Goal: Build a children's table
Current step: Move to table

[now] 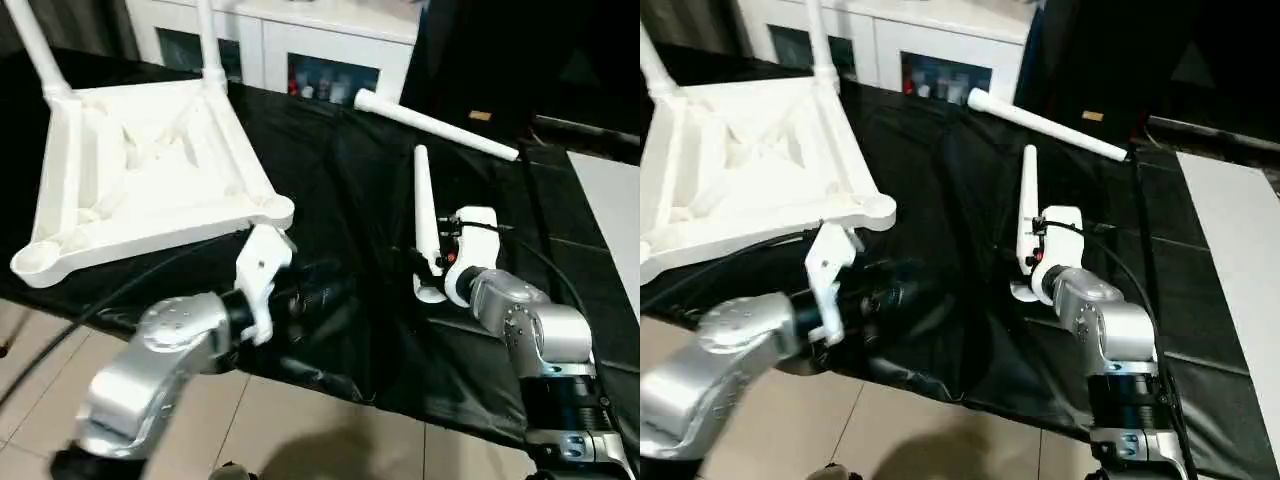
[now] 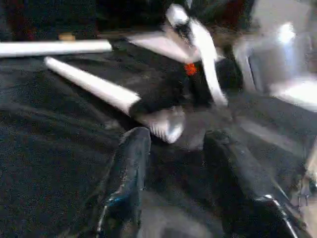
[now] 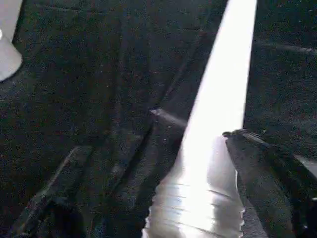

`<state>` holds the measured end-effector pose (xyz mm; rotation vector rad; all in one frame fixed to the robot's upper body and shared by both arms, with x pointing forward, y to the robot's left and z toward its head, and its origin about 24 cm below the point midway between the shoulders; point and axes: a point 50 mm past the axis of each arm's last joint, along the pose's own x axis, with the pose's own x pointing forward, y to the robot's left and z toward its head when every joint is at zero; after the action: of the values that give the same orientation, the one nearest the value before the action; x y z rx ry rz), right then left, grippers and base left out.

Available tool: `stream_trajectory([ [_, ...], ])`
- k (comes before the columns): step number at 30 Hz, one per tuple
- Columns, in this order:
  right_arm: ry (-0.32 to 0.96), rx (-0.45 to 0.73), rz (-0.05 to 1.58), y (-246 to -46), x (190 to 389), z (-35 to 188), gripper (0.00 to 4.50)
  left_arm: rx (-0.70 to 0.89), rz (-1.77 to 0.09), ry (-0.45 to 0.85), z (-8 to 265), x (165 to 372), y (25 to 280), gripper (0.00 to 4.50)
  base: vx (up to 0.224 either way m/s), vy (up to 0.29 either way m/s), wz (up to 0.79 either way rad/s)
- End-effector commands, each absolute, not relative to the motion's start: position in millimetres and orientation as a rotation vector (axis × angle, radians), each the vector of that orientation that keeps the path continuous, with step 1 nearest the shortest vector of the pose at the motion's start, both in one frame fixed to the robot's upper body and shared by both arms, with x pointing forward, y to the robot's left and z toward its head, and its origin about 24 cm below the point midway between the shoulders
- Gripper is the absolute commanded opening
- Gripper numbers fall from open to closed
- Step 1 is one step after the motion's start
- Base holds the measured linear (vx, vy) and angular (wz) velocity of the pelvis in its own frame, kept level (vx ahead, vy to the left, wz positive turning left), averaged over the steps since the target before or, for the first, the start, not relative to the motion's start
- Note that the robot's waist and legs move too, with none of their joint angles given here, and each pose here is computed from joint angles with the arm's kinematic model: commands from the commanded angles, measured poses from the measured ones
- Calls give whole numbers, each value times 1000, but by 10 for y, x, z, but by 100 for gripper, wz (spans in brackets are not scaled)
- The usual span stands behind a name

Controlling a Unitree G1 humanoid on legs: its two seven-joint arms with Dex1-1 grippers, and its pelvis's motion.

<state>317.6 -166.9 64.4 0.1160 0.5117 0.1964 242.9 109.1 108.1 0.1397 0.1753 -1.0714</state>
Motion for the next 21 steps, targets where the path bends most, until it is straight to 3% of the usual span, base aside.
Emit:
stream_trajectory([
  [1,529,95,156,-1729,3190,628,431,170,-1107,189,1054,2395,1048,241,0,0,0],
  [4,548,79,138,-1743,3183,588,445,166,-1121,204,1047,2379,1053,254,0,0,0],
  [5,570,73,127,-1754,3173,552,450,168,-1124,206,1052,2373,1057,280,0,0,0],
  [10,658,75,131,-1762,3109,397,450,198,-1118,213,1043,2383,1071,322,0,0,0],
  [13,648,128,146,-1749,3103,357,450,220,-1107,208,1038,2400,1087,331,0,0,0],
  [21,644,134,145,-1748,3121,321,450,231,-1089,204,1041,2422,1106,400,0,0,0],
])
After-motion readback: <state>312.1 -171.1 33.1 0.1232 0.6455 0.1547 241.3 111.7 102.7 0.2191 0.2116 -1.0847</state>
